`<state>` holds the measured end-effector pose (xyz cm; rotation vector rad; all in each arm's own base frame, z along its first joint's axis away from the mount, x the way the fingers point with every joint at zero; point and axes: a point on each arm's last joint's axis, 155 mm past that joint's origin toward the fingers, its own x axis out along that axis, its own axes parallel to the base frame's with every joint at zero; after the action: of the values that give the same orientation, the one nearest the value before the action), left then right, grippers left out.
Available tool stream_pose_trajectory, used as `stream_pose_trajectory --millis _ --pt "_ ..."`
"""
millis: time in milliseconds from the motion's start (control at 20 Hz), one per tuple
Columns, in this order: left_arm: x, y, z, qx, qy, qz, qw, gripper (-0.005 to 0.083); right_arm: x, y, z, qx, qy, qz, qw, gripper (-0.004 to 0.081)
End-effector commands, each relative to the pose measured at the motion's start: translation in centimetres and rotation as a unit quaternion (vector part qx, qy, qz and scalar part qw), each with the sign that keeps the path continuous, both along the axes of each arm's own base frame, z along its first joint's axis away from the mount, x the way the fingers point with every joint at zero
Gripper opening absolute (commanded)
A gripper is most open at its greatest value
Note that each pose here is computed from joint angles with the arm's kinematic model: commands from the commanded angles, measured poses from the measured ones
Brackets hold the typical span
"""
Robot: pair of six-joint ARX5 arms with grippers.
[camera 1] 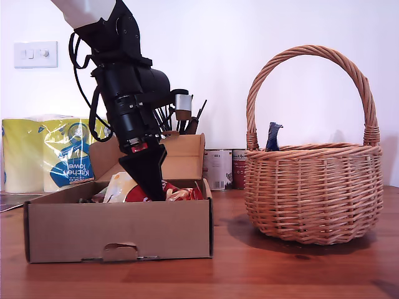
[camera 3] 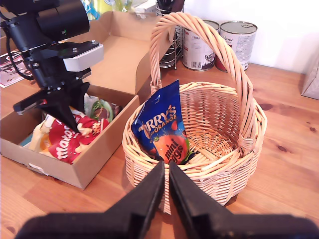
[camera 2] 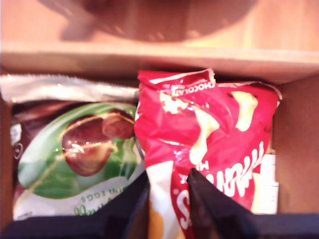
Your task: Move the bags of Easter eggs from the cardboard box on the left into the woven basket on the right side.
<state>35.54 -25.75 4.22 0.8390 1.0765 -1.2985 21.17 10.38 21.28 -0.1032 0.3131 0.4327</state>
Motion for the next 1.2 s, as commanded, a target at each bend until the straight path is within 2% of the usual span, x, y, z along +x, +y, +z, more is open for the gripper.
stream_pose_trajectory --millis 0,350,600,700,800,950,1050,1150 --pt "-0.5 0.4 -0.4 0.010 0.007 -0.003 1.000 -0.0024 0.0 0.1 -0.4 0.000 0.004 0.002 1.000 -0.0012" --pt "0.4 0.1 6.4 -0.026 -0.069 -0.001 0.997 -0.0024 -0.1 0.1 -0.5 -0.002 0.006 0.002 1.000 -0.0012" --pt "0.5 0.1 11.2 -0.056 -0.125 0.000 0.991 -0.0024 -0.1 0.1 -0.6 -0.003 0.008 0.002 1.000 -0.0012" --pt "0.6 -0.5 13.3 -0.084 -0.144 0.014 0.986 -0.0024 -0.1 0.1 -0.7 -0.003 0.009 0.002 1.000 -0.0012" --pt "0.3 -1.5 15.8 -0.132 -0.144 0.038 0.980 -0.0024 -0.1 0.0 -0.7 -0.004 0.009 0.002 1.000 -0.0012" --pt "-1.3 -4.7 18.4 -0.211 -0.107 0.061 0.970 -0.0024 -0.1 0.0 -0.8 -0.005 0.011 0.001 1.000 -0.0012" --pt "-2.3 -7.1 19.2 -0.251 -0.071 0.072 0.963 -0.0024 -0.2 0.0 -0.9 -0.005 0.012 0.001 1.000 -0.0012" --pt "-2.8 -9.3 19.1 -0.267 -0.060 0.074 0.959 -0.0024 -0.1 -0.1 -0.9 -0.006 0.012 -0.001 1.000 -0.0012"
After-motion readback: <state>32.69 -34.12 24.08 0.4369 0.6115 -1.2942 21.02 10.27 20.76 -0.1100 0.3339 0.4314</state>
